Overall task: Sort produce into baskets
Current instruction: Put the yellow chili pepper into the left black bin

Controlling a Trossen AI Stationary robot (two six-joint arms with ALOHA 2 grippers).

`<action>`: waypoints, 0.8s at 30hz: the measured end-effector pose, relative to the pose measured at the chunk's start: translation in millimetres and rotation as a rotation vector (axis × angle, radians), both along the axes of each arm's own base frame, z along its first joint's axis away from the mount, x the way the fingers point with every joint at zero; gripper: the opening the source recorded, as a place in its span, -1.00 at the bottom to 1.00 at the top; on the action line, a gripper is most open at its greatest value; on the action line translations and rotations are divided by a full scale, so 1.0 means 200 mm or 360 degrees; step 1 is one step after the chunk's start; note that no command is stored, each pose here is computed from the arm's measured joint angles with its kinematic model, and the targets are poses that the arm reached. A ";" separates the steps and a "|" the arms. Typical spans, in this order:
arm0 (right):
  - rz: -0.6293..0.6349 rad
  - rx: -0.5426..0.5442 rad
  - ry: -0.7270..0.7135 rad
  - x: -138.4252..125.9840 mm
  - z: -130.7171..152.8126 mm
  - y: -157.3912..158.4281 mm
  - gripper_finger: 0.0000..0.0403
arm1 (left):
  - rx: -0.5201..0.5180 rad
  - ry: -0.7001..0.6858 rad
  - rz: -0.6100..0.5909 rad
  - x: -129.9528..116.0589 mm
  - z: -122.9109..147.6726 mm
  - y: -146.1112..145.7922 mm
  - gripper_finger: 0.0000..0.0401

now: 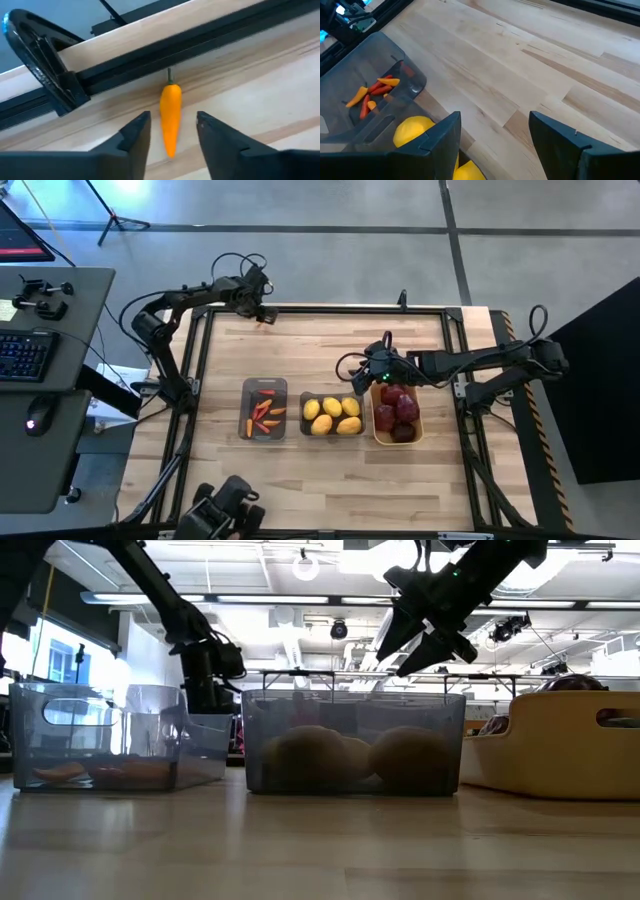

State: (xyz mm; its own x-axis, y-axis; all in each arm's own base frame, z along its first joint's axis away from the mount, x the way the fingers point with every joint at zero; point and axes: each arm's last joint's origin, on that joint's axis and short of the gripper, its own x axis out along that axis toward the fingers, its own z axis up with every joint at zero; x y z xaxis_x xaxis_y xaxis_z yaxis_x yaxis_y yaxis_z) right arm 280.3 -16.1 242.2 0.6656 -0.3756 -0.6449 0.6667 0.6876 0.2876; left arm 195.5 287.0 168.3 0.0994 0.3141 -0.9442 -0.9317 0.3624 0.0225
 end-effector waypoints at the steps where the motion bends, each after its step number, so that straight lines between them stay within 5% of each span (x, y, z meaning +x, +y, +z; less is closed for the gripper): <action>1: -0.0007 0.0008 -0.0005 0.00 0.00 0.00 0.10 | -0.0004 -0.0001 0.0008 0.00 0.00 0.00 -0.22; 8: -0.0027 0.0028 -0.0016 0.00 0.00 0.00 0.10 | -0.0074 0.0030 0.0022 0.01 -0.09 0.02 0.03; 16: -0.0041 0.0041 -0.0024 0.00 0.00 0.00 0.10 | -0.0056 0.0053 -0.0071 0.05 -0.14 0.02 0.01; 19: -0.0041 0.0041 -0.0024 0.00 0.00 0.00 0.10 | -0.0061 0.0059 -0.0086 0.08 -0.16 0.00 -0.18; 24: -0.0041 0.0041 -0.0024 0.00 0.00 0.00 0.10 | -0.0068 0.0106 -0.0193 0.13 -0.16 -0.04 -0.84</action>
State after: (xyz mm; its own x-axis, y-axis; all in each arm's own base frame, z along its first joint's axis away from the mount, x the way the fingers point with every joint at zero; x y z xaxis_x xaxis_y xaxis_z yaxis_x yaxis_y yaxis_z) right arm 280.3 -16.1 242.2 0.6656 -0.3763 -0.6445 0.6796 0.6624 0.3152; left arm 220.7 279.9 135.3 0.0708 0.2630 -0.9622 -0.8781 0.4741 0.0650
